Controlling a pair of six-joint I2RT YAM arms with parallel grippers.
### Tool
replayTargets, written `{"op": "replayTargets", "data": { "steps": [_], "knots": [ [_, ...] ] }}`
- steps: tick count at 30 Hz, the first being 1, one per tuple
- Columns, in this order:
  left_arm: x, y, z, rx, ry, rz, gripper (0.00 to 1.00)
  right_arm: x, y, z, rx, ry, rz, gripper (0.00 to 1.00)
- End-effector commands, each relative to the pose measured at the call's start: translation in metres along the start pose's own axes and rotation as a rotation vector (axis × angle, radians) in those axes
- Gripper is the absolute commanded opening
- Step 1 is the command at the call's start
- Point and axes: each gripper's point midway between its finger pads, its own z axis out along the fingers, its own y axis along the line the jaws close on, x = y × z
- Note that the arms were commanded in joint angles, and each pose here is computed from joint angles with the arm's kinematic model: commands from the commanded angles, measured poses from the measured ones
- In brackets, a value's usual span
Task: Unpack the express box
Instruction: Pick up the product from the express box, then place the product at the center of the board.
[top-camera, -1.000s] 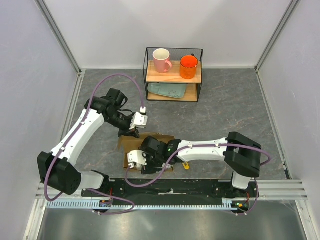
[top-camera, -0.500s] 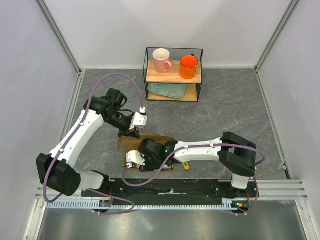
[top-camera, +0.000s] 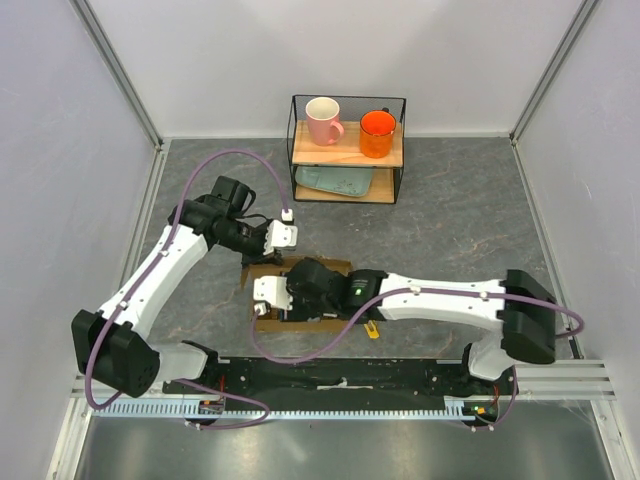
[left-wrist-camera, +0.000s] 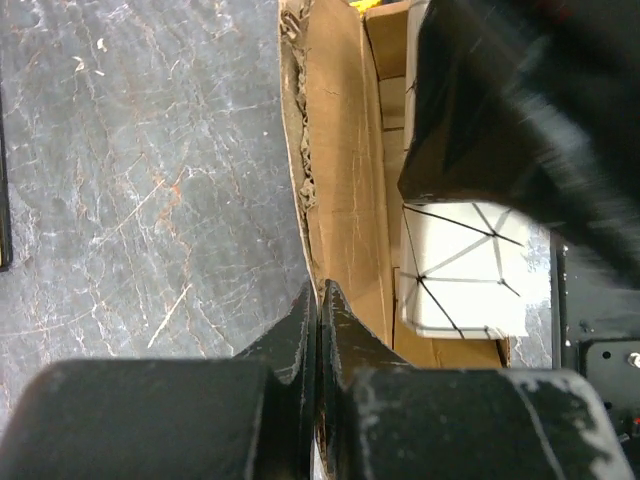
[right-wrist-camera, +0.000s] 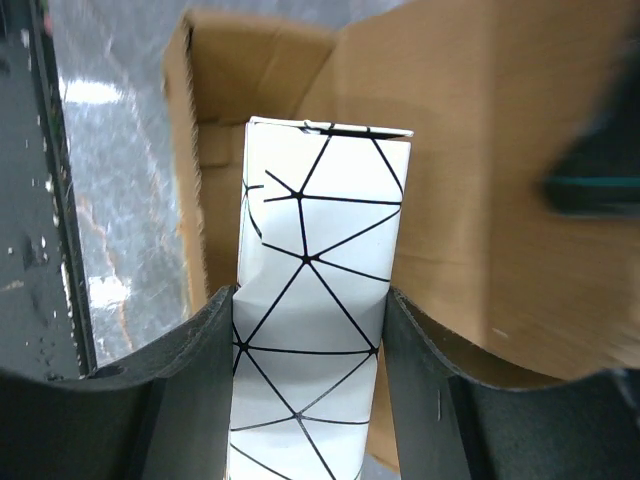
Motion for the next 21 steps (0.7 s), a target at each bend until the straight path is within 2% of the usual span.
{"op": "replayTargets", "data": {
  "steps": [1,5,10,12,17,21],
  "knots": [
    [0.002,0.023,0.002,-0.101,0.02,-0.022,0.02,-0.057,-0.05,-0.059,0.186,-0.179,0.035,0.27],
    [0.011,0.031,0.002,-0.135,0.063,-0.066,0.02,-0.05,-0.063,-0.094,0.274,-0.213,0.118,0.28],
    [0.027,0.036,-0.002,-0.197,0.133,-0.059,0.02,0.013,-0.071,-0.116,0.443,-0.105,0.268,0.3],
    [0.031,0.042,-0.003,-0.237,0.147,-0.062,0.02,0.028,-0.075,-0.132,0.511,-0.114,0.362,0.3],
    [0.014,0.055,-0.01,-0.311,0.091,-0.077,0.02,0.09,-0.094,-0.158,0.73,-0.021,0.537,0.3],
    [-0.011,0.069,-0.021,-0.378,0.018,-0.057,0.02,0.133,-0.107,-0.155,0.825,0.067,0.691,0.31]
  ]
}}
